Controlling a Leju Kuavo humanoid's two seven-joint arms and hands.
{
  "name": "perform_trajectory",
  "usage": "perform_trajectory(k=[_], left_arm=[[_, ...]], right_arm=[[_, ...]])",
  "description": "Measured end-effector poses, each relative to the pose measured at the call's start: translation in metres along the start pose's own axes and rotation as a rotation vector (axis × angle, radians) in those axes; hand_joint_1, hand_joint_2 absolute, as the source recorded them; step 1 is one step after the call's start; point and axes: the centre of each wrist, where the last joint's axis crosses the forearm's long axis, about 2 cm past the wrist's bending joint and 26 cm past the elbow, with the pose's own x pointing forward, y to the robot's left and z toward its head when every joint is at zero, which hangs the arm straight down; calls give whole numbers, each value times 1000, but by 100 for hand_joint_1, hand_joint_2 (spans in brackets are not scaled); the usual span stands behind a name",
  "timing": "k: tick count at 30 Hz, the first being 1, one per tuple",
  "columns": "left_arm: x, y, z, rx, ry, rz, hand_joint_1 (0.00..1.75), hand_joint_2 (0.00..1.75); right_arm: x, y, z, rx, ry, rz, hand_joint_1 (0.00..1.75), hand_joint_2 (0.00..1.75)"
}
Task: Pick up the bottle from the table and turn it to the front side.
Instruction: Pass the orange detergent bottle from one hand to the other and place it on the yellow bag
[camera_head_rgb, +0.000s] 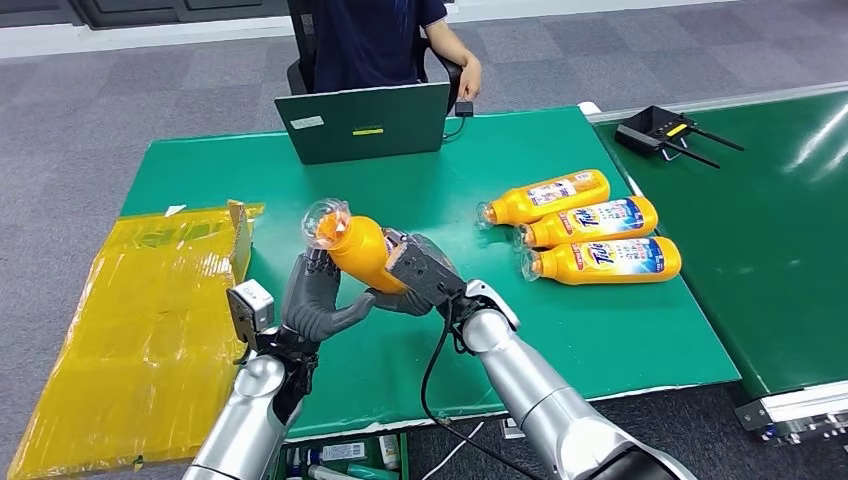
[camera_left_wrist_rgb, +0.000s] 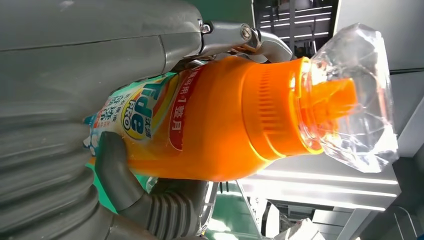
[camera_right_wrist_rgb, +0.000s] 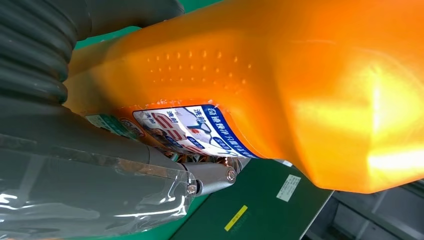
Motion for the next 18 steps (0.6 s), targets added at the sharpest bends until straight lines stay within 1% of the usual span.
perform_trajectory(k=[4,10,18], left_arm=[[-5,2,-3,42,8,47,0,175],[-15,12,-4,99,56,82,0,175],[-17,17,-5,100,72,86,0,175]], right_arm=[[3,3,-4,3,-14,-11,175,175],[6,8,-8,14,-14,-16,175,175],[4,10,-8,20,-12,-28,175,175]])
